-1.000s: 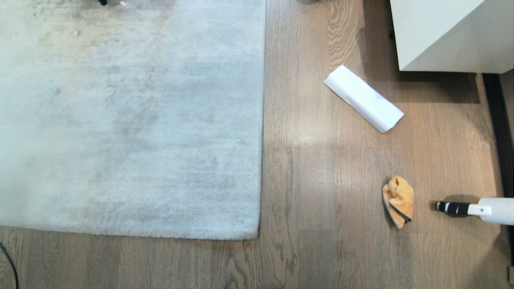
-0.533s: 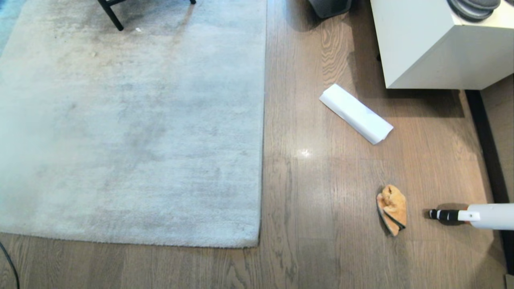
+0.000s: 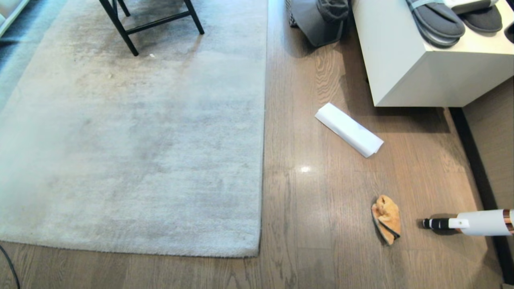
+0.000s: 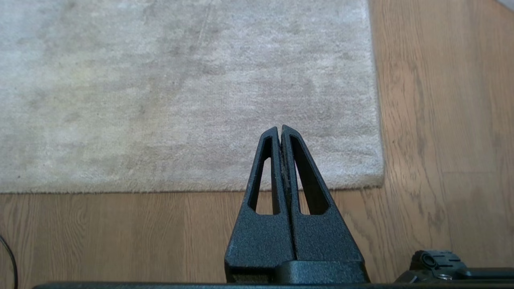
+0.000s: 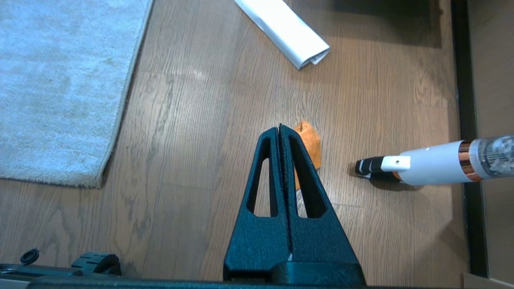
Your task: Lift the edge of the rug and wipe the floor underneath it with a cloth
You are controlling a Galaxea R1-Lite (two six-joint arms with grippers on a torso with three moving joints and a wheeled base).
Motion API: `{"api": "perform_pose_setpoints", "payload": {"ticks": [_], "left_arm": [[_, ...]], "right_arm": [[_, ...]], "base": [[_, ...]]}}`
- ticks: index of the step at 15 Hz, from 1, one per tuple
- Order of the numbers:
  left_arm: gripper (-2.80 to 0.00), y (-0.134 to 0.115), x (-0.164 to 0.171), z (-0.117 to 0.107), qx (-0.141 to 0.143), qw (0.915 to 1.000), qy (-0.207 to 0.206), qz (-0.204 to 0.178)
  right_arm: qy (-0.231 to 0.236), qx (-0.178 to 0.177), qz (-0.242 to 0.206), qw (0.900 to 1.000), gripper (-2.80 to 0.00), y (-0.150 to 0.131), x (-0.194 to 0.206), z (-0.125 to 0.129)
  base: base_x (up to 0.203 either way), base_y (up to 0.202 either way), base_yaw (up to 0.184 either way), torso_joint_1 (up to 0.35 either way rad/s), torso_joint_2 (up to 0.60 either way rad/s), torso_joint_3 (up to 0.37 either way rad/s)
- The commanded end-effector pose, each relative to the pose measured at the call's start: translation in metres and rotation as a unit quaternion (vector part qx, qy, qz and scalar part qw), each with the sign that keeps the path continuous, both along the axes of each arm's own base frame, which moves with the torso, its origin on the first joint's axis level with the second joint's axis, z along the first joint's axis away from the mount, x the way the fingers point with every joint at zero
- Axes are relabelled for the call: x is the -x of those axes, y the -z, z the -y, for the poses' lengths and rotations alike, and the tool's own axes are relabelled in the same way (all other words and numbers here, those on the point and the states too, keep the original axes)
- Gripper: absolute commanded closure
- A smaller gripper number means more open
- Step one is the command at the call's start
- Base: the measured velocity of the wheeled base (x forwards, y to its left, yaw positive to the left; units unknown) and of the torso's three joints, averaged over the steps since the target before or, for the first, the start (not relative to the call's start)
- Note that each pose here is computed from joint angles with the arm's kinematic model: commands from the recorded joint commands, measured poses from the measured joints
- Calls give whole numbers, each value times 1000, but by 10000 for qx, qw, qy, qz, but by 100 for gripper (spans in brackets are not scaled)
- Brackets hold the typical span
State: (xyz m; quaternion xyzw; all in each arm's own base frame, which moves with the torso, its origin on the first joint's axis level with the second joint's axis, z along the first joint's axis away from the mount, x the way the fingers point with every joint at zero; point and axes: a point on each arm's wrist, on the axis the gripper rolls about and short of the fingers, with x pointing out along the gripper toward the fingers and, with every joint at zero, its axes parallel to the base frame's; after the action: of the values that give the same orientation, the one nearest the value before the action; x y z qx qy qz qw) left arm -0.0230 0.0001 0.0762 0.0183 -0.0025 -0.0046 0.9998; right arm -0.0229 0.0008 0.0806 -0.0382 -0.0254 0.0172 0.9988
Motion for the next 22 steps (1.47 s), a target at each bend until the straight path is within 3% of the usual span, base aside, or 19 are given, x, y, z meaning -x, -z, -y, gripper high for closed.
{"api": "perform_pose_setpoints", "payload": {"ticks": [1,22], "left_arm": [[0,0,0,0,-1,10000,-1,-1],[0,0,0,0,22,10000,-1,-9]], "right_arm": [[-2,6,-2,10000,0,0,0,0],[-2,6,2,10000,0,0,0,0]], "base": [[0,0,0,5,5,195],[0,0,0,2,2,203]]}}
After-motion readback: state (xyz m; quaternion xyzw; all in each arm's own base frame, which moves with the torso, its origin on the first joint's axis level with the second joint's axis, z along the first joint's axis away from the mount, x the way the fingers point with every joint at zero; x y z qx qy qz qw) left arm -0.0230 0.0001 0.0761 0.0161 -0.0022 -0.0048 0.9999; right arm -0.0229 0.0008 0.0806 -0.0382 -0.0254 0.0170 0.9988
